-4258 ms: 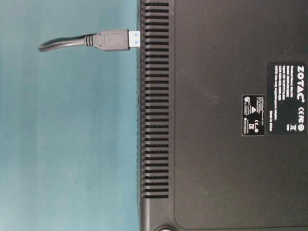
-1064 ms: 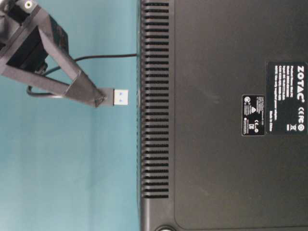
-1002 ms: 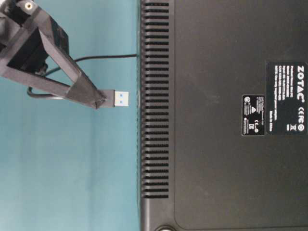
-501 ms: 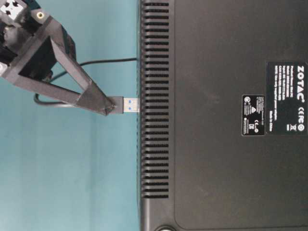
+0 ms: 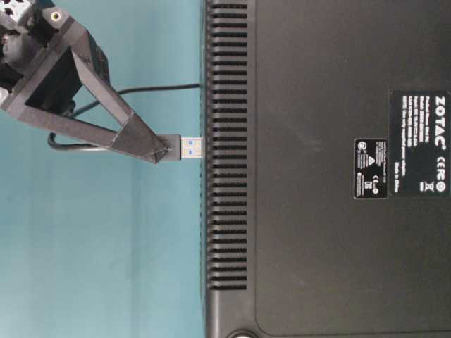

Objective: Insert the USB into the PC box with both arms.
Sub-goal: 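Carry the plug left with the right gripper to the blue USB ports, then push the USB plug down into a blue USB port with the right gripper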

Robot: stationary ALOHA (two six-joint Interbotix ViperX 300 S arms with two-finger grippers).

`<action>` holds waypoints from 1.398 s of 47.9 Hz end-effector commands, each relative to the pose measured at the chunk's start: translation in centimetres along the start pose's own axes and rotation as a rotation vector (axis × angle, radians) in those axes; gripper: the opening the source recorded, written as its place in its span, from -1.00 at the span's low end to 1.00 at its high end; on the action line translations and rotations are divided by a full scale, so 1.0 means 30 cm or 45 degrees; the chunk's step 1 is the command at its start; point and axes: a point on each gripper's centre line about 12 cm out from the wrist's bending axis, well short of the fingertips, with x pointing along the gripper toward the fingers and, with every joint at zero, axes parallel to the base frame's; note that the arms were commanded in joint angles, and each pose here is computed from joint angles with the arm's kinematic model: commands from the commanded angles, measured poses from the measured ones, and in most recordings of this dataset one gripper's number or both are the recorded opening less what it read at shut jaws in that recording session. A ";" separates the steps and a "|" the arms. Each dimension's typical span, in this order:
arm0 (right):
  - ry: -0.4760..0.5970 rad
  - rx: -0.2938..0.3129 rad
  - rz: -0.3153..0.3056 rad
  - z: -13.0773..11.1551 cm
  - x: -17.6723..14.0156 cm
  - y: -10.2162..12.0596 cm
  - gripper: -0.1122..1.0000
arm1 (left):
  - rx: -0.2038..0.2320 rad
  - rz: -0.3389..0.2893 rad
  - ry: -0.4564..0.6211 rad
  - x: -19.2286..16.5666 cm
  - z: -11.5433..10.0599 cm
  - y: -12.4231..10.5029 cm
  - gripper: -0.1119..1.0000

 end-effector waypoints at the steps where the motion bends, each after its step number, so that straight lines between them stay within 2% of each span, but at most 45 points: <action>1: -0.036 -0.019 0.016 0.024 -0.023 0.016 -0.63 | 0.001 0.003 -0.020 0.002 0.017 0.001 -0.80; 67: 0.064 -0.033 0.033 -0.010 0.005 0.055 -0.63 | -0.003 0.002 -0.022 0.000 0.017 0.001 -0.80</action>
